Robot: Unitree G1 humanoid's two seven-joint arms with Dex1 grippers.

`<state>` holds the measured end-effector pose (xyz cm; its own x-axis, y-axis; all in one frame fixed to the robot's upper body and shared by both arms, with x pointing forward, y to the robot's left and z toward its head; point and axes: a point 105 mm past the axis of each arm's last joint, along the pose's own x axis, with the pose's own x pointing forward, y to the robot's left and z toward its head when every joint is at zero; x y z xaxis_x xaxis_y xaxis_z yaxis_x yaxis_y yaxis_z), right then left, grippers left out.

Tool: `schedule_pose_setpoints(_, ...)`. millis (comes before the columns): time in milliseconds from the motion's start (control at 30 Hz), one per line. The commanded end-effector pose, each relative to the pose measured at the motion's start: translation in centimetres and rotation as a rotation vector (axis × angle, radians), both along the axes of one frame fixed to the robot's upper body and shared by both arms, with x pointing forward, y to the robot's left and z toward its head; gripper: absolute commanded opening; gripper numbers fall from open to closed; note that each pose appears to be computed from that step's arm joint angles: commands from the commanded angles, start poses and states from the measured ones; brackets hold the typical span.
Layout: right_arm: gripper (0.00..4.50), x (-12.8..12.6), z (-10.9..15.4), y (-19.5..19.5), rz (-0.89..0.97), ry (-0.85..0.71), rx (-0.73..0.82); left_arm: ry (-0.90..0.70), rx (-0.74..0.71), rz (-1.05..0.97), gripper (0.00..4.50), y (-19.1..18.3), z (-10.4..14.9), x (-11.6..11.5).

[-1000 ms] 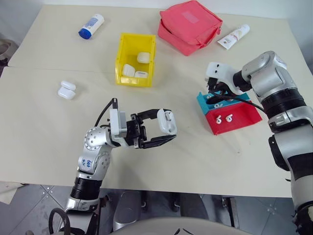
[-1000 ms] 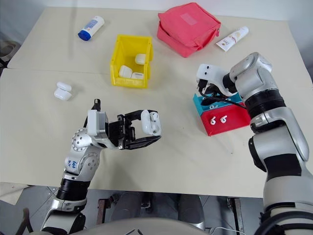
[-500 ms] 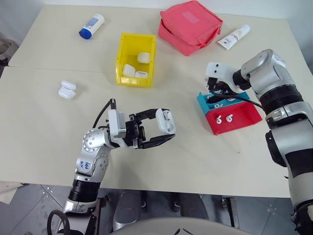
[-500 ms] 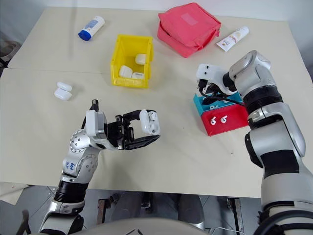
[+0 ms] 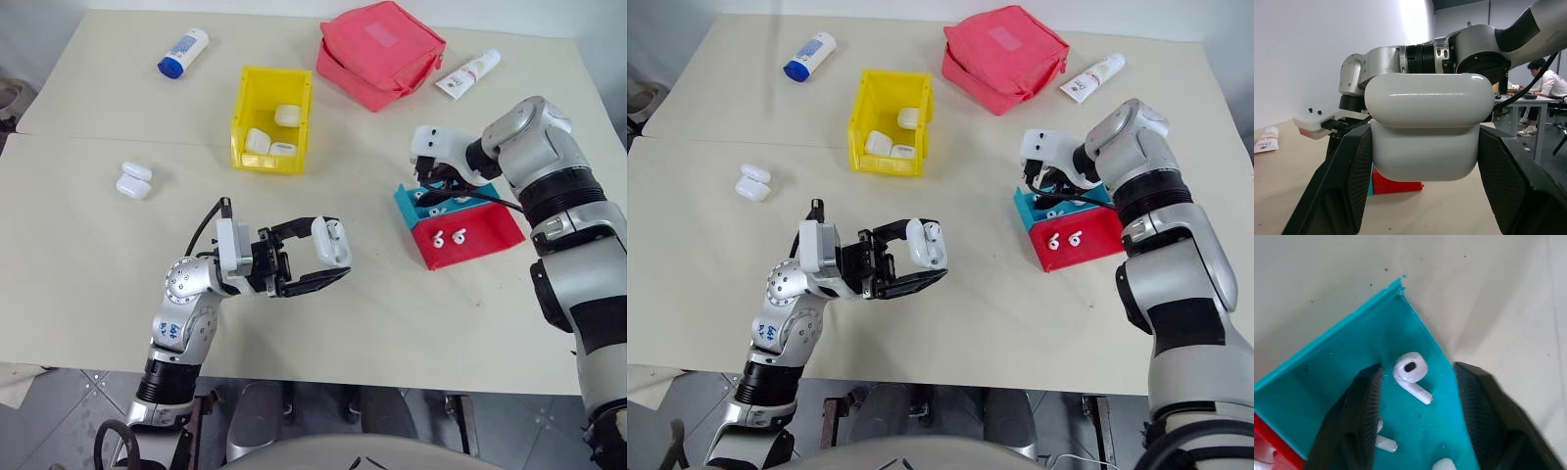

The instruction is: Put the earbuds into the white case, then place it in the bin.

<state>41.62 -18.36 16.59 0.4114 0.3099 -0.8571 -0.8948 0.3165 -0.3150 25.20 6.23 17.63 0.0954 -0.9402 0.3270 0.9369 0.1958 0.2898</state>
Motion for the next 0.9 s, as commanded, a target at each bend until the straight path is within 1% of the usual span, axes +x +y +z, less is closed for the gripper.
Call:
schedule_pose_setpoints(33, 0.97, 0.1, 0.5, -0.2, -0.012, -0.012, 0.009, -0.040, -0.022, -0.006, 2.80, 0.0, 1.0, -0.3)
schedule_pose_setpoints(100, 0.48, 0.1, 0.6, -0.1, -0.011, -0.014, 0.014, -0.040, -0.021, -0.007, 2.80, 0.0, 0.9, -0.3)
schedule_pose_setpoints(200, 0.48, 0.1, 0.9, -0.2, -0.015, -0.023, 0.026, -0.040, -0.020, -0.009, 2.80, 0.0, 1.0, -0.1)
schedule_pose_setpoints(300, 0.48, 0.4, 1.9, -0.7, -0.042, -0.065, 0.050, -0.039, -0.017, -0.013, 2.80, 0.0, 0.9, 0.3)
schedule_pose_setpoints(367, 0.48, 0.5, 3.1, -0.4, -0.041, -0.112, 0.116, -0.040, -0.014, -0.019, 2.80, -0.1, 0.9, 0.5)
schedule_pose_setpoints(400, 0.48, 0.3, 3.9, -0.4, -0.043, -0.138, 0.174, -0.039, -0.014, -0.023, 2.80, -0.1, 0.9, 0.7)
schedule_pose_setpoints(467, 0.48, 0.0, 4.9, -0.3, -0.041, -0.170, 0.244, -0.038, -0.013, -0.028, 2.80, -0.1, 0.9, 1.0)
schedule_pose_setpoints(533, 0.48, -1.0, 6.1, 0.3, 0.004, -0.222, 0.377, -0.033, -0.008, -0.036, 2.80, 0.1, 0.7, 1.2)
schedule_pose_setpoints(567, 0.48, -2.0, 6.6, 0.6, 0.038, -0.240, 0.453, -0.029, -0.004, -0.041, 2.80, 0.1, 0.6, 1.4)
schedule_pose_setpoints(633, 0.48, -3.8, 7.2, 1.0, 0.091, -0.266, 0.551, -0.023, 0.000, -0.047, 2.80, 0.3, 0.5, 1.6)
schedule_pose_setpoints(700, 0.48, -7.0, 7.5, 1.5, 0.153, -0.283, 0.696, -0.014, 0.009, -0.057, 2.80, 0.4, 0.2, 2.2)
schedule_pose_setpoints(767, 0.48, -9.3, 7.5, 1.8, 0.145, -0.280, 0.795, -0.014, 0.027, -0.065, 2.80, 0.5, 0.0, 2.7)
schedule_pose_setpoints(900, 0.48, -13.7, 7.7, 3.2, 0.121, -0.213, 0.966, -0.023, 0.038, -0.063, 2.80, 0.9, 0.1, 3.9)
